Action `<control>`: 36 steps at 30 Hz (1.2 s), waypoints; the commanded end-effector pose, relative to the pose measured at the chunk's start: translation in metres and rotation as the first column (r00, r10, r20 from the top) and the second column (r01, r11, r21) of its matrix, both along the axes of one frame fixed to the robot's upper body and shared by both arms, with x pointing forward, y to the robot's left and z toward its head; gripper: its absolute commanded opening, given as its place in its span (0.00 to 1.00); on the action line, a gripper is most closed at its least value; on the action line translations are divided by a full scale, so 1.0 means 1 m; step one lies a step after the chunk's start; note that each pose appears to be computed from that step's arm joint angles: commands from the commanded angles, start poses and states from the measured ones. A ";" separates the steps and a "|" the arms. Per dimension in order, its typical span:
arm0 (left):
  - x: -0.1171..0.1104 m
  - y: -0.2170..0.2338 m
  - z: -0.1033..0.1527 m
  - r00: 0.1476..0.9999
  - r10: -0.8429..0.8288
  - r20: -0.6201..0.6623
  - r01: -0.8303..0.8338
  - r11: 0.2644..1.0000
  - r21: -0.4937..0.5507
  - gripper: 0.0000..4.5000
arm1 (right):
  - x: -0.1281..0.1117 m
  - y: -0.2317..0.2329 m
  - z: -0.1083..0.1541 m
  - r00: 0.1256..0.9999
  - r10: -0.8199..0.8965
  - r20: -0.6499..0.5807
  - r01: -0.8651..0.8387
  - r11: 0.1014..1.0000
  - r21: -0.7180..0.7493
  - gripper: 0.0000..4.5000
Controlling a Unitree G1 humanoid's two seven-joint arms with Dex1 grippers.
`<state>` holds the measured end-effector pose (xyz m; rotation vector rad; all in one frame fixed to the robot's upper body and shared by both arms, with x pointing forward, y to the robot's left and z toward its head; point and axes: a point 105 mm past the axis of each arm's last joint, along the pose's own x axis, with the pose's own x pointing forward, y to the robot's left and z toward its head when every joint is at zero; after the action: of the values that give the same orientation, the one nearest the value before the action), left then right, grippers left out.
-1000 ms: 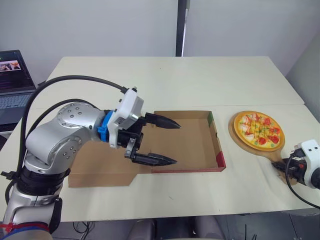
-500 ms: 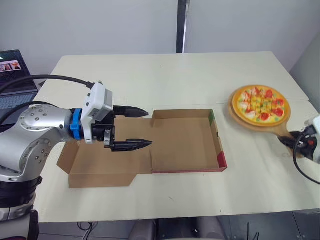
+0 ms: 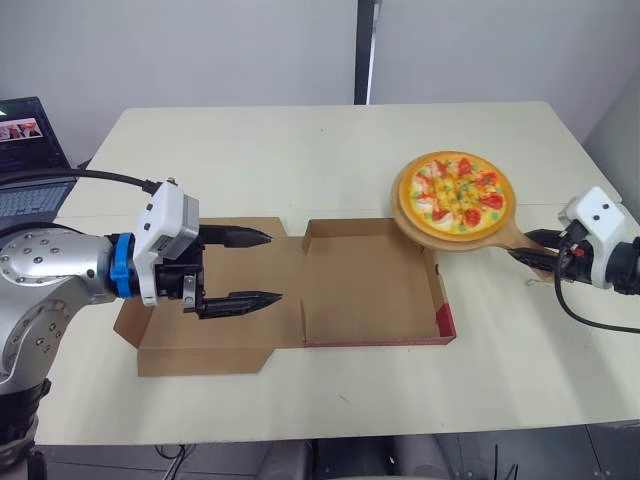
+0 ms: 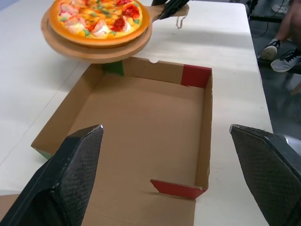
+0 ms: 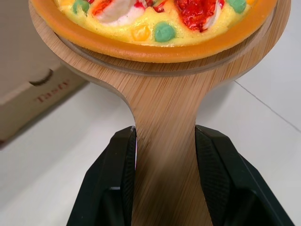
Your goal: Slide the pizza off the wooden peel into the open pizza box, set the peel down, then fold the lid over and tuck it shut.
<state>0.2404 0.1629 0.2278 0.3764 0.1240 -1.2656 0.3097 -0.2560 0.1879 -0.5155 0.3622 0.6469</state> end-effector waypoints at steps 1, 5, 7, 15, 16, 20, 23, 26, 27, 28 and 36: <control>-0.005 0.002 0.008 0.999 0.005 0.041 -0.005 1.000 0.013 1.00 | -0.002 0.017 0.032 0.988 0.108 0.111 -0.102 0.993 -0.060 0.35; -0.007 0.004 0.006 0.999 0.010 0.035 -0.011 1.000 0.018 1.00 | -0.003 0.029 0.033 0.978 0.177 0.111 -0.166 0.981 -0.098 0.35; -0.007 0.005 0.006 0.999 0.010 0.033 -0.011 1.000 0.021 1.00 | -0.003 0.034 0.036 0.972 0.202 0.122 -0.188 0.975 -0.120 0.35; -0.011 -0.001 0.005 1.000 -0.022 0.017 0.022 1.000 0.016 1.00 | 0.002 0.042 0.039 0.954 0.260 0.151 -0.221 0.947 -0.233 0.35; -0.012 -0.002 0.004 1.000 -0.027 0.016 0.026 0.999 0.018 1.00 | 0.003 0.042 0.039 0.953 0.263 0.151 -0.223 0.945 -0.238 0.35; -0.013 -0.006 0.005 0.999 -0.044 0.012 0.044 0.999 0.015 1.00 | 0.005 0.043 0.040 0.950 0.272 0.154 -0.227 0.940 -0.256 0.35; -0.013 -0.008 0.004 0.999 -0.049 0.010 0.049 0.999 0.016 1.00 | 0.007 0.041 0.040 0.949 0.273 0.160 -0.219 0.931 -0.291 0.35; -0.013 -0.009 0.004 0.999 -0.053 0.008 0.053 0.998 0.016 1.00 | 0.010 0.038 0.041 0.949 0.265 0.170 -0.204 0.930 -0.307 0.35; -0.014 -0.010 0.003 0.998 -0.055 0.008 0.055 0.998 0.016 1.00 | 0.011 0.037 0.042 0.949 0.264 0.175 -0.200 0.928 -0.316 0.35; -0.014 -0.010 0.003 0.998 -0.056 0.008 0.056 0.998 0.016 1.00 | 0.012 0.037 0.042 0.947 0.266 0.178 -0.200 0.926 -0.320 0.35; -0.013 -0.013 0.004 0.998 -0.063 0.009 0.063 0.998 0.012 1.00 | 0.014 0.034 0.047 0.937 0.275 0.214 -0.184 0.913 -0.365 0.35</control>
<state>0.2305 0.1536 0.2253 0.3715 0.1327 -1.3097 0.3224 -0.2249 0.1994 -0.9074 0.2902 0.7831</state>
